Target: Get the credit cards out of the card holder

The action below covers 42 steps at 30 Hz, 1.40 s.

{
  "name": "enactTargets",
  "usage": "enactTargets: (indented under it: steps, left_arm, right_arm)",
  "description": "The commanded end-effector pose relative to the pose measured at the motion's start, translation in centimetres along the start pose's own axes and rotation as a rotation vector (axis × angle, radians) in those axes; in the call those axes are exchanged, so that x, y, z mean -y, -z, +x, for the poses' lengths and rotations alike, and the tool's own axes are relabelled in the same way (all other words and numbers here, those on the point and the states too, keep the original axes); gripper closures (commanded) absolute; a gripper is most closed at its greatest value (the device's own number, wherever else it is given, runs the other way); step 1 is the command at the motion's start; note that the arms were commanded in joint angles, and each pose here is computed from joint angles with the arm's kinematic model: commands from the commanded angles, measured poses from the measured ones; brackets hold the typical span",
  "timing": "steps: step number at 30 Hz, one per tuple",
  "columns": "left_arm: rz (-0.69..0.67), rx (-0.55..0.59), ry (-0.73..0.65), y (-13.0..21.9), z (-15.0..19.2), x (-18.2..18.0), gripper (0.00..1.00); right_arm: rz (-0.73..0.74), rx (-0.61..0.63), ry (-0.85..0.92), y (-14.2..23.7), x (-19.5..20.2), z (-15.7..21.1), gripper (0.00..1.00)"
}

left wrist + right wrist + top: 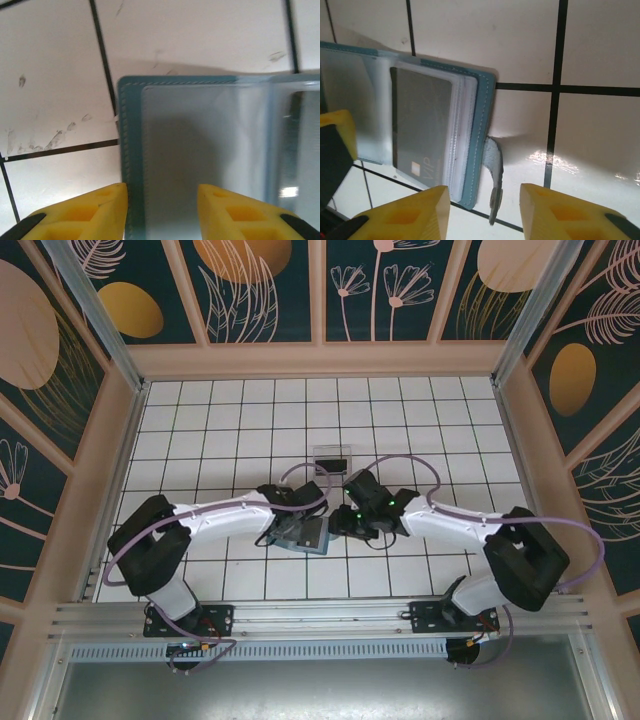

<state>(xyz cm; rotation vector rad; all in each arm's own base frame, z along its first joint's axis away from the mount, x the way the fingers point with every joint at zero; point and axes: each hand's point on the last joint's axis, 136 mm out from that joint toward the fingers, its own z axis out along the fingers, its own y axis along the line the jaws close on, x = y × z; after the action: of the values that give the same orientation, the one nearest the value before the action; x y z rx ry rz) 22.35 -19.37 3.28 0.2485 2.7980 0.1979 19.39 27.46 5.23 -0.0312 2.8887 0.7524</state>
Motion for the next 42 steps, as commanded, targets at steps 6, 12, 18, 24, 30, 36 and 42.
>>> enactTargets:
  steps: [6,12,18,24,30,36,42]
  left_arm:
    - [0.148,-0.019,0.066,-0.6,0.7,0.1,0.58]
    - [0.201,0.011,0.098,0.6,-0.5,0.5,0.59]
    - [0.268,0.096,0.144,3.6,-3.0,0.8,0.6]
    - [0.413,0.149,0.171,6.6,-5.5,3.2,0.61]
    - [0.596,0.13,0.197,7.1,-6.4,6.9,0.65]
    - [0.602,0.097,0.235,4.6,-5.2,7.0,0.72]
    - [0.668,0.075,0.293,3.6,-4.4,7.2,0.73]
  right_arm:
    - [0.048,0.008,0.035,-0.5,0.1,-0.7,0.78]
    - [0.095,0.035,0.035,0.1,1.2,-1.7,0.88]
    - [0.137,0.06,0.056,0.9,1.8,-2.7,0.91]
    - [0.143,0.076,0.069,1.7,1.1,-3.5,0.81]
    - [0.129,0.118,0.055,3.3,0.3,-4.1,0.72]
    - [0.036,0.14,0.041,4.5,-1.8,-4.5,0.71]
    - [-0.083,0.108,0.034,4.0,-4.4,-4.6,0.7]
